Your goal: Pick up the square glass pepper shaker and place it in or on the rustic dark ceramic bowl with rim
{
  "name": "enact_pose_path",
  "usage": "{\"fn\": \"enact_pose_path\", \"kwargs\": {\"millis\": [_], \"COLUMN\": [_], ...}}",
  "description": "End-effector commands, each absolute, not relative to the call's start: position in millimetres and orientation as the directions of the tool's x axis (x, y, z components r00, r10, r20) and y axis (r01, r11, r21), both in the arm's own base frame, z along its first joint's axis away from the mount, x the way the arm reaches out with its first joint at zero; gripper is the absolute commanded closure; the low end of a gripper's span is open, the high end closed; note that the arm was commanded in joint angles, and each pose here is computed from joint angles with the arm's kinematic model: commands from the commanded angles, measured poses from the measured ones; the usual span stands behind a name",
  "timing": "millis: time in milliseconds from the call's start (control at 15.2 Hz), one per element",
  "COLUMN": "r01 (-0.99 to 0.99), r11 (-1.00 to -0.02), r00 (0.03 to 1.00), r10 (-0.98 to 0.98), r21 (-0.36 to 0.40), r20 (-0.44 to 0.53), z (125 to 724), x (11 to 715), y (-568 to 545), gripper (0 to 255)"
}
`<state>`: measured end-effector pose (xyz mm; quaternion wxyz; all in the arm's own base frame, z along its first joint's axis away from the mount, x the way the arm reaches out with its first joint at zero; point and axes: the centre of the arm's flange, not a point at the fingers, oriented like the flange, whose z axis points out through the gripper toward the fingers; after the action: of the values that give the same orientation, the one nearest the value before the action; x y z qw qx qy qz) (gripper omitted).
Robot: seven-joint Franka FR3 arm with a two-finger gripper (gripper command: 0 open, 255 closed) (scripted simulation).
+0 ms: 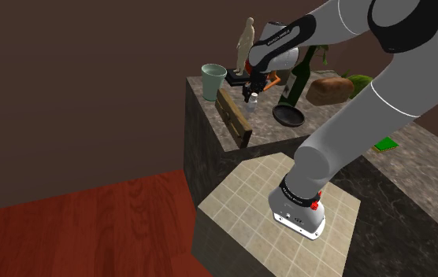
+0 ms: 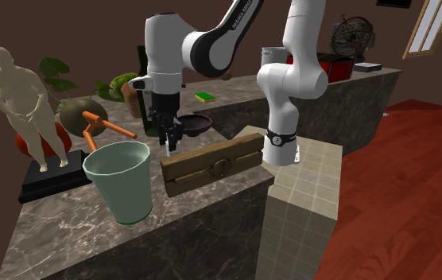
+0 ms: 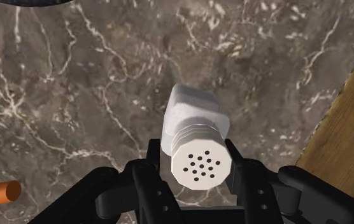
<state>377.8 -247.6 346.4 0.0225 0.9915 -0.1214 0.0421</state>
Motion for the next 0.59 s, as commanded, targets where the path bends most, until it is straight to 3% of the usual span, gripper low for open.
{"fn": "enact_pose_path", "kwargs": {"millis": [0,528], "r01": [-0.243,-0.243], "r11": [-0.970,-0.970], "r00": [0.967,0.967], "r10": [-0.239,-0.239], "r21": [0.034,0.034], "r20": [0.089,0.089], "z": [356.8,399.0], "x": [377.6,377.6], "y": [-247.4,-247.4], "gripper": [255,255]}}
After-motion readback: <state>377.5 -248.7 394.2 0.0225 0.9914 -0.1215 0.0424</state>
